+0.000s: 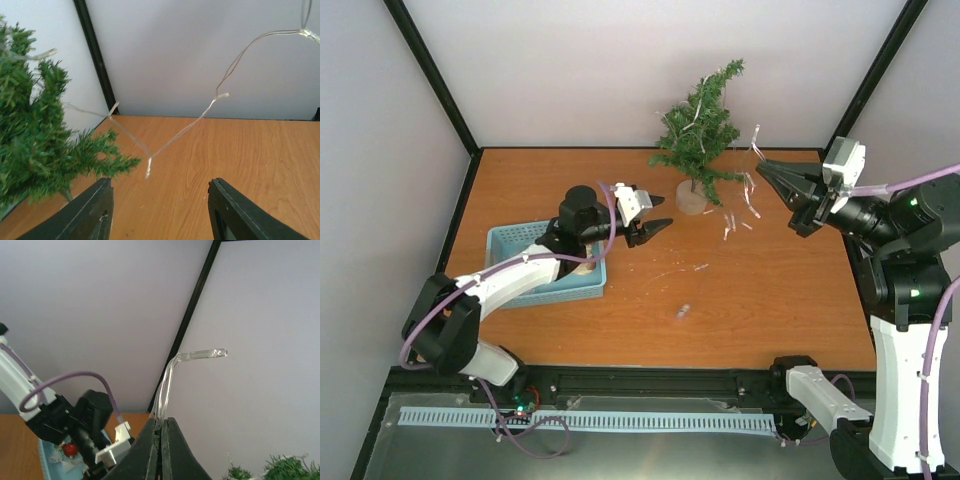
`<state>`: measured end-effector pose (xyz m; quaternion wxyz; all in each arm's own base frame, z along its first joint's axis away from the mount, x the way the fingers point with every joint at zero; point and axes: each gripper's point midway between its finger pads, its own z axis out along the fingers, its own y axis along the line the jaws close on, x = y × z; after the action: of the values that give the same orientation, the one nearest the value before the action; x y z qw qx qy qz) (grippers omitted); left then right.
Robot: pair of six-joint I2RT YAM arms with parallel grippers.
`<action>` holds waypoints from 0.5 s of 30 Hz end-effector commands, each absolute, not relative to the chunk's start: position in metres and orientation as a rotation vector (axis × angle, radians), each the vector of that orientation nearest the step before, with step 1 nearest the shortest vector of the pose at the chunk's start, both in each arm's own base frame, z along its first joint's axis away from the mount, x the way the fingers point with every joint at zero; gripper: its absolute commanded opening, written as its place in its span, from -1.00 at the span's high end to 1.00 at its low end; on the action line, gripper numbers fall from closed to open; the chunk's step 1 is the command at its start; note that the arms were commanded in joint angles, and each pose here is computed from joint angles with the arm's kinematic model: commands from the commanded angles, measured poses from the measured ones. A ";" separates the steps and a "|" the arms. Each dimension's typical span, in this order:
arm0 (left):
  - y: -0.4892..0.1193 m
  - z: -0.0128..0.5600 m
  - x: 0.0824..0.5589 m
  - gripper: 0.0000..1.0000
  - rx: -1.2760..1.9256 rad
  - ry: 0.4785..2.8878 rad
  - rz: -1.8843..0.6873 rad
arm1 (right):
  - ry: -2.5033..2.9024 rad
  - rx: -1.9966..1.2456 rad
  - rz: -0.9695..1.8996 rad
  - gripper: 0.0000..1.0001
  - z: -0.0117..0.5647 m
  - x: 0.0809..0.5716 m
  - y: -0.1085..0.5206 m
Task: Decorate the small christmas tree
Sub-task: Wrap the decoration item around the Christmas tree.
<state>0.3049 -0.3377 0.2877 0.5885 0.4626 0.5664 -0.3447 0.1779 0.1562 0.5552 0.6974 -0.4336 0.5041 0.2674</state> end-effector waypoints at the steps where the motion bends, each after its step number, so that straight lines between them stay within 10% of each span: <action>1: -0.353 0.322 0.291 -0.07 1.164 1.028 -0.778 | 1.037 -1.008 0.631 0.95 0.570 0.152 0.161; 15: -0.429 0.311 0.288 -0.09 1.239 0.937 -0.848 | 0.969 -1.037 0.664 0.95 0.577 0.137 0.164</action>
<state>0.2884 -0.4120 0.2880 0.6010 0.5318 0.4631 -0.3763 0.1426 0.1613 0.5742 0.7104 -0.4592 0.4496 0.2869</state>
